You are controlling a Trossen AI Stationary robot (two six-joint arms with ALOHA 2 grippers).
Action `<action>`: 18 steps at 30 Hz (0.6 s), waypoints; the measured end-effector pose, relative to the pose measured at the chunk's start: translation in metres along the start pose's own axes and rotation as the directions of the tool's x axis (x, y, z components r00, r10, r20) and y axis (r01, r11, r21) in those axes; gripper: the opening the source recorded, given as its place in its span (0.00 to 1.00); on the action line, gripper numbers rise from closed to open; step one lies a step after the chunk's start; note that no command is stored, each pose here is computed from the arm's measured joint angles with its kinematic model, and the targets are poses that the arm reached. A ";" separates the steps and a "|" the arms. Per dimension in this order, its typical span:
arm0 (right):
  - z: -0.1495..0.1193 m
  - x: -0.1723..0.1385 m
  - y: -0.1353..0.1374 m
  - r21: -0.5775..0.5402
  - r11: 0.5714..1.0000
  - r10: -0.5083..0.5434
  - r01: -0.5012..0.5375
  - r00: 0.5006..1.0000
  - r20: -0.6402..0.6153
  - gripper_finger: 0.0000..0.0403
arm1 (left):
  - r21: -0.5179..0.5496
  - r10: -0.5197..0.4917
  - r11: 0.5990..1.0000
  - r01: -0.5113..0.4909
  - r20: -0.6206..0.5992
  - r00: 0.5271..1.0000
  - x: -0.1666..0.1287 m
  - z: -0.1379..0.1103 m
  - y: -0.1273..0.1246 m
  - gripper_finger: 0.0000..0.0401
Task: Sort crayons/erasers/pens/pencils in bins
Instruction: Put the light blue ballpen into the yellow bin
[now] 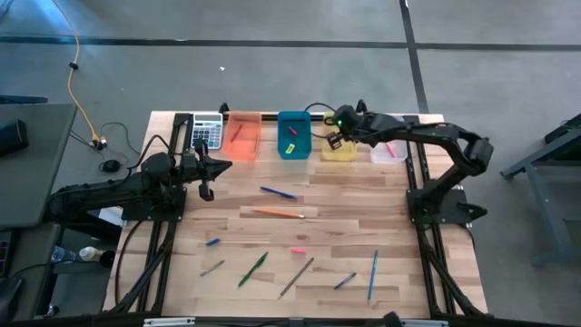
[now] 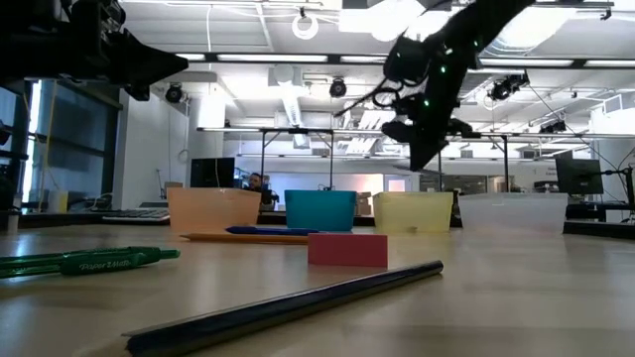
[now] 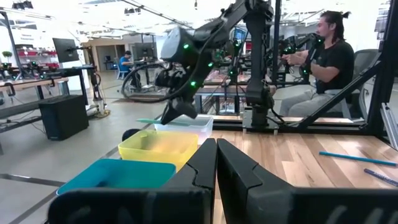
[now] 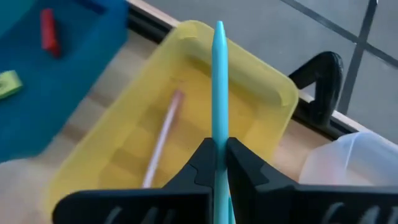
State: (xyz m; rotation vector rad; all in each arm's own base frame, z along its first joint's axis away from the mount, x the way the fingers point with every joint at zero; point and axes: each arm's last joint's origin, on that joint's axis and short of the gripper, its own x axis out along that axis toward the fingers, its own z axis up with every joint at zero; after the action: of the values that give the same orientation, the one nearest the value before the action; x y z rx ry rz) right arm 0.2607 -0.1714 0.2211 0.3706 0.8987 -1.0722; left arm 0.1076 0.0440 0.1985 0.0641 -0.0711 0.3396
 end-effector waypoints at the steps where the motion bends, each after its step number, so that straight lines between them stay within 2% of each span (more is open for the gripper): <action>1: -0.001 0.005 -0.005 0.003 1.000 0.007 -0.007 1.000 -0.003 0.01 | 0.000 0.000 1.000 0.000 0.000 1.000 0.000 0.000 0.000 0.01; 8: -0.011 0.027 -0.025 0.070 0.997 0.047 -0.045 0.999 -0.026 0.01 | 0.000 0.000 1.000 0.000 0.000 1.000 0.000 0.000 0.000 0.01; 16: -0.019 0.055 -0.014 0.074 0.993 0.099 -0.096 0.994 -0.040 0.01 | 0.000 0.000 1.000 0.000 0.001 1.000 0.000 0.000 0.000 0.01; 18: -0.017 0.059 -0.011 0.078 0.989 0.125 -0.124 0.992 -0.010 0.01 | 0.000 0.000 1.000 0.000 0.001 1.000 0.000 0.000 0.000 0.01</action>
State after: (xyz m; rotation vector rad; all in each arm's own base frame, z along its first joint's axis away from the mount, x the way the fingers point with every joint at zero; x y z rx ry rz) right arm 0.2546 -0.2007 0.1661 0.4939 0.8381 -0.9919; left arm 0.1076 0.0440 0.1987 0.0643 -0.0719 0.3396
